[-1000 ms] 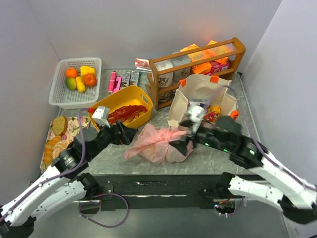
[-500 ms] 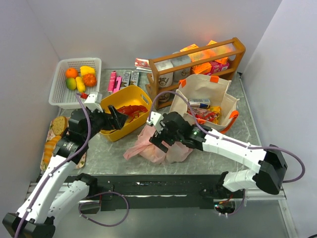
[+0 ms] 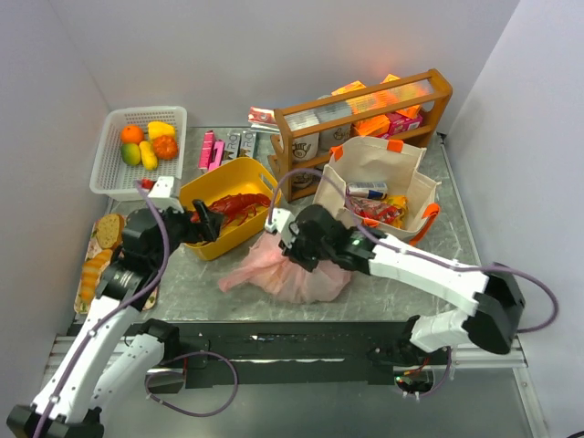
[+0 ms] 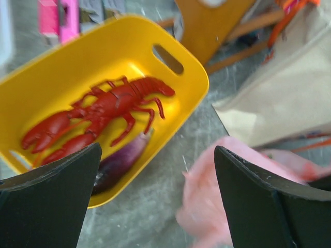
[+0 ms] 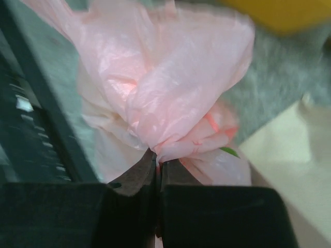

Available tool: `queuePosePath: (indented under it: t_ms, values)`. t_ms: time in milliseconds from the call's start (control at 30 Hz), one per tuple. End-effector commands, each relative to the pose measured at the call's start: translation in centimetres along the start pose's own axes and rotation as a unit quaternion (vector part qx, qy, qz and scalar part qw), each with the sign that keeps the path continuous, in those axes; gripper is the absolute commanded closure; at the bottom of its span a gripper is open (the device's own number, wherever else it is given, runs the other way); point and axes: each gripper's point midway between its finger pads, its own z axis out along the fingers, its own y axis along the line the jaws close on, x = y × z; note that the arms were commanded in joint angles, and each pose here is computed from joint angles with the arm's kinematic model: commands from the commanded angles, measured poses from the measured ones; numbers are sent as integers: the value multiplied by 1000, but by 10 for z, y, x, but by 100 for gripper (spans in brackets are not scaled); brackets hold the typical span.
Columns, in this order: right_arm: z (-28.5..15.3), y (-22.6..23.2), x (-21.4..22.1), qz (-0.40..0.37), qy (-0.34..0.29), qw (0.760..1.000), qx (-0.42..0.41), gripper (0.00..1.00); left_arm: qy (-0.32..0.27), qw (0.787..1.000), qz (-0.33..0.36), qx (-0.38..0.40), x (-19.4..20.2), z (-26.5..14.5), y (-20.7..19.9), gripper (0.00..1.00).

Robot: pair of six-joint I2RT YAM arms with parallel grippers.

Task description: Place the mixed food into the grocery bags and tie them

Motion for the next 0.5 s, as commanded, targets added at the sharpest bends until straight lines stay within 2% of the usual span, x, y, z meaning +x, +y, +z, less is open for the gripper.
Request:
queuePosePath:
  t_ms: [0, 67, 133, 267, 300, 467]
  values:
    - [-113, 19, -125, -23, -226, 973, -49, 100, -75, 996, 11, -42, -28, -15, 15, 4]
    - [-159, 11, -154, -31, -282, 959, -24, 100, -81, 996, 10, -45, -28, -17, 16, 4]
    - [-194, -12, -173, -23, -311, 949, 41, 100, -84, 995, 10, -43, -29, -19, 15, 4]
    - [-238, -67, -186, -19, -325, 933, 152, 100, -72, 996, 11, -44, -24, -16, 16, 4]
    - [-248, -98, -181, -3, -320, 928, 189, 100, -69, 997, 12, -44, -23, -15, 17, 4]
    - [-280, -166, -169, 32, -301, 912, 277, 100, -68, 997, 16, -39, -22, -16, 15, 4]
